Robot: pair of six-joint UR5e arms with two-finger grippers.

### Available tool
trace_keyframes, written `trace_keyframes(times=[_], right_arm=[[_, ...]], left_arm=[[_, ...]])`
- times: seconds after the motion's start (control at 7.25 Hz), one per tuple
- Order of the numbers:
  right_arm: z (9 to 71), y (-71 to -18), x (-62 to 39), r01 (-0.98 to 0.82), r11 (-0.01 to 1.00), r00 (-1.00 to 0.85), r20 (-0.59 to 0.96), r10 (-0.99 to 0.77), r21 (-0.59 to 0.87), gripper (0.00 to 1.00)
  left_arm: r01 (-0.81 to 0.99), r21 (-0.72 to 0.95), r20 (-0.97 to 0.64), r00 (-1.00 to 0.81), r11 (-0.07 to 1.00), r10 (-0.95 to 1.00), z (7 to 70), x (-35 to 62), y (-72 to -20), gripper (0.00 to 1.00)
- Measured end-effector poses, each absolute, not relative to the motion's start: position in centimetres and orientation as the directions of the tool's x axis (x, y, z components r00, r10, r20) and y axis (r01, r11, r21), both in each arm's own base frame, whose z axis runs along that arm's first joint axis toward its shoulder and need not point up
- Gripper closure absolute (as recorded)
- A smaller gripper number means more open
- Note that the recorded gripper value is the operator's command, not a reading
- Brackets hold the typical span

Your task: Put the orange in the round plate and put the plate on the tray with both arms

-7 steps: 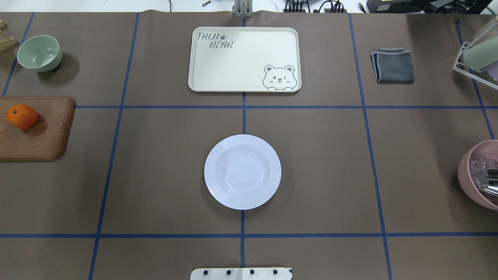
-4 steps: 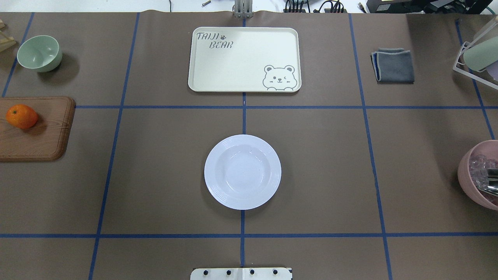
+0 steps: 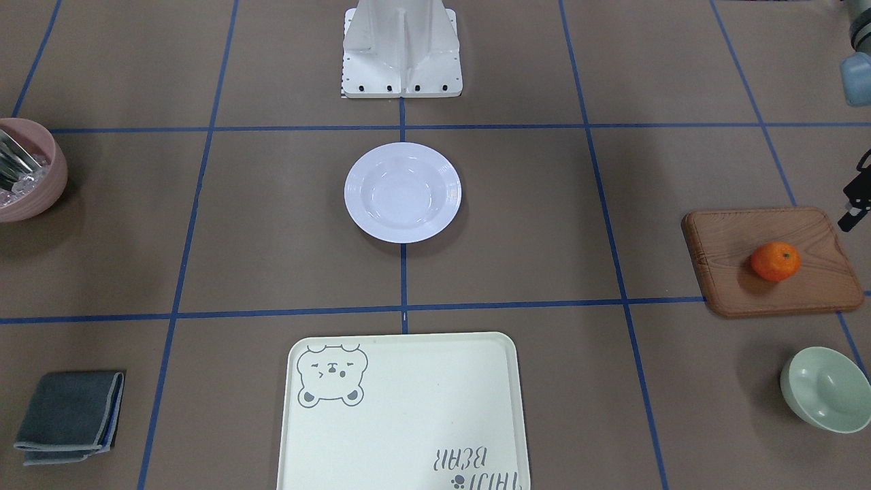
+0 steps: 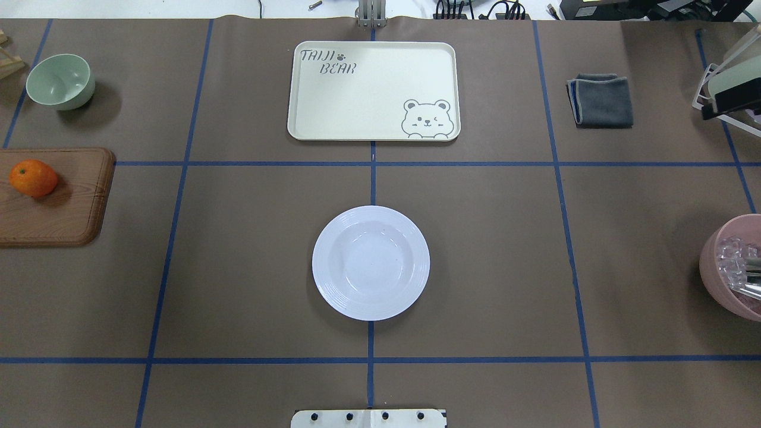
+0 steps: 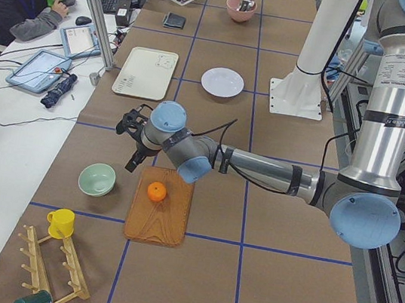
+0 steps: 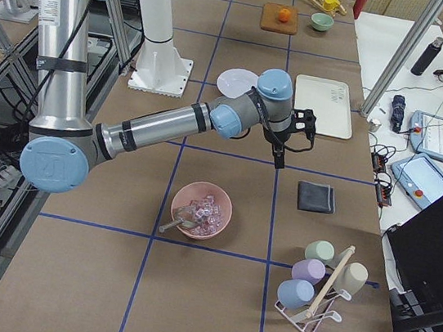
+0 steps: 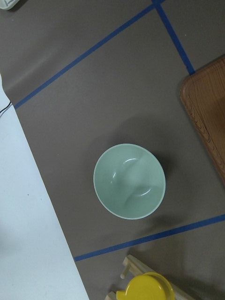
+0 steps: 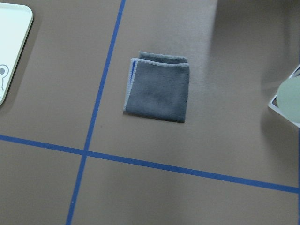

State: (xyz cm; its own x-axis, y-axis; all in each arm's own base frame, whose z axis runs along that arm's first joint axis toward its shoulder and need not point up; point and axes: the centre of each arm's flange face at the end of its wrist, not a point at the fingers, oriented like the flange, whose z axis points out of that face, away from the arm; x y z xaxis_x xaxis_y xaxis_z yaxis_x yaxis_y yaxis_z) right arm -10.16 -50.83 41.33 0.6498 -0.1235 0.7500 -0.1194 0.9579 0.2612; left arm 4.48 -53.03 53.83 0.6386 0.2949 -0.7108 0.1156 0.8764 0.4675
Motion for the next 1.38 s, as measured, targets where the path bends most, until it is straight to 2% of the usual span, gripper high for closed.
trace_keyframes(times=[0.41,0.83,1.38], right_arm=[[37.1,-48.7,-20.5,-0.155,0.962,0.661,0.747,-0.070,0.226,0.00],[36.5,-46.6,-25.5,-0.161,0.956,0.697,0.714,-0.067,0.247,0.00],[36.6,-46.0,-27.1,-0.155,0.951,0.714,0.695,-0.080,0.268,0.00]], left_arm=[[0.103,0.370,-0.683,0.704,0.923,0.195,58.3,10.9,-51.0,0.02],[0.087,0.348,-0.641,0.748,0.933,0.170,64.0,12.6,-52.0,0.02],[0.076,0.369,-0.663,0.720,0.926,0.205,62.8,15.8,-53.3,0.02]])
